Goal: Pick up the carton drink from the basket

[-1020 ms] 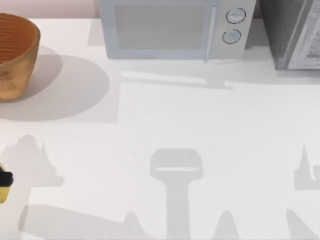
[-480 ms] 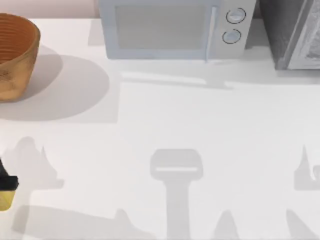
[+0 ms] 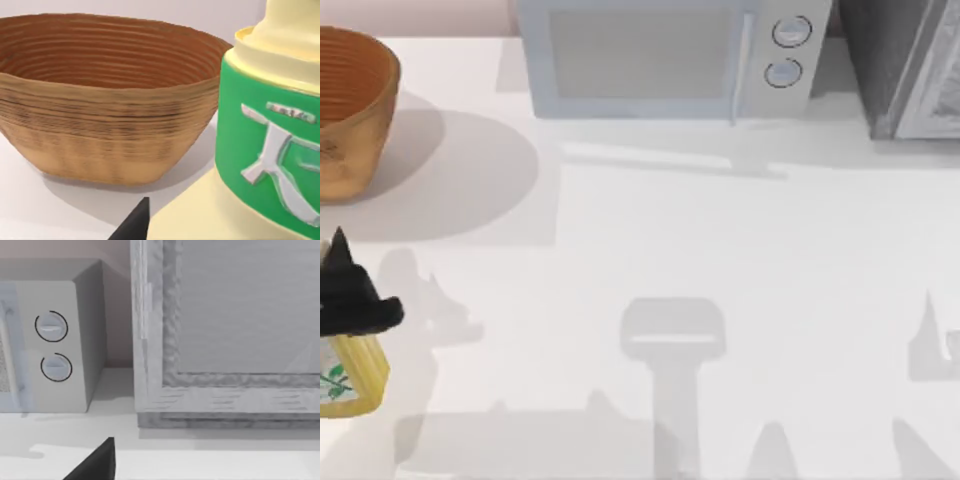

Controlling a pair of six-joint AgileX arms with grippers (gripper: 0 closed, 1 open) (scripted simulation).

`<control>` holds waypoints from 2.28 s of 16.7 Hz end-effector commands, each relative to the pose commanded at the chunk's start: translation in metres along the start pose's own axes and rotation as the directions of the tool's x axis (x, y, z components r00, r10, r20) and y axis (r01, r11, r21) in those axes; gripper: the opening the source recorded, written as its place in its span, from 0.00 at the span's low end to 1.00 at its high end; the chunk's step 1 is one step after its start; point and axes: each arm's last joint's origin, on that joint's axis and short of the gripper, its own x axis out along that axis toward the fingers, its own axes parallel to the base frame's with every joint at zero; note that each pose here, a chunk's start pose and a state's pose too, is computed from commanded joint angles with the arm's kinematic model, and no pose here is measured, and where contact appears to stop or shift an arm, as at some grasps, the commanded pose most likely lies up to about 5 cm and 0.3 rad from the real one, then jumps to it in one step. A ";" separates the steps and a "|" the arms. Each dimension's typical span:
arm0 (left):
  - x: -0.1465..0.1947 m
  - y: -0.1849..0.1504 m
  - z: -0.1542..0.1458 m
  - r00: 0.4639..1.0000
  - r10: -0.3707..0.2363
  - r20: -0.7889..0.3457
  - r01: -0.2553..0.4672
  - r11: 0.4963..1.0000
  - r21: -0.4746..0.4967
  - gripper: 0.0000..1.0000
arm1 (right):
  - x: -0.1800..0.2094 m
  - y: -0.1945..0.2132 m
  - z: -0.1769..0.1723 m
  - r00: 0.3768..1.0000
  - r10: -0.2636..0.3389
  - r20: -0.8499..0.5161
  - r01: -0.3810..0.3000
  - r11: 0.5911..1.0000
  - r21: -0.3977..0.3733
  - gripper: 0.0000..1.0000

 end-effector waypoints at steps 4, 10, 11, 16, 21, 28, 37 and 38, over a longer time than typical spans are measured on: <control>0.010 -0.044 0.014 0.992 0.125 -0.019 -0.125 0.992 0.001 0.00 | 0.000 0.000 0.000 1.000 0.000 0.000 0.000 1.000 0.000 1.00; 0.009 -0.120 0.009 0.942 0.325 0.087 -0.326 0.945 -0.001 0.00 | 0.000 0.000 0.000 1.000 0.000 0.000 0.000 1.000 0.000 1.00; 0.007 -0.130 0.006 0.930 0.350 0.110 -0.351 0.936 -0.004 0.00 | 0.000 0.000 0.000 1.000 0.000 0.000 0.000 1.000 0.000 1.00; 0.001 -0.158 -0.008 0.887 0.421 0.192 -0.425 0.905 -0.022 0.00 | 0.000 0.000 0.000 1.000 0.000 0.000 0.000 1.000 0.000 1.00; 0.004 -0.160 -0.013 0.894 0.409 0.182 -0.409 0.912 -0.040 0.00 | 0.000 0.000 0.000 1.000 0.000 0.000 0.000 1.000 0.000 1.00; 0.014 -0.166 -0.022 0.895 0.412 0.171 -0.412 0.910 -0.037 0.00 | 0.000 0.000 0.000 1.000 0.000 0.000 0.000 1.000 0.000 1.00; 0.040 -0.152 -0.041 0.888 0.424 0.177 -0.415 0.906 -0.083 0.00 | 0.000 0.000 0.000 1.000 0.000 0.000 0.000 1.000 0.000 1.00; 0.042 -0.149 -0.043 0.887 0.424 0.181 -0.418 0.906 -0.073 0.00 | 0.000 0.000 0.000 1.000 0.000 0.000 0.000 1.000 0.000 1.00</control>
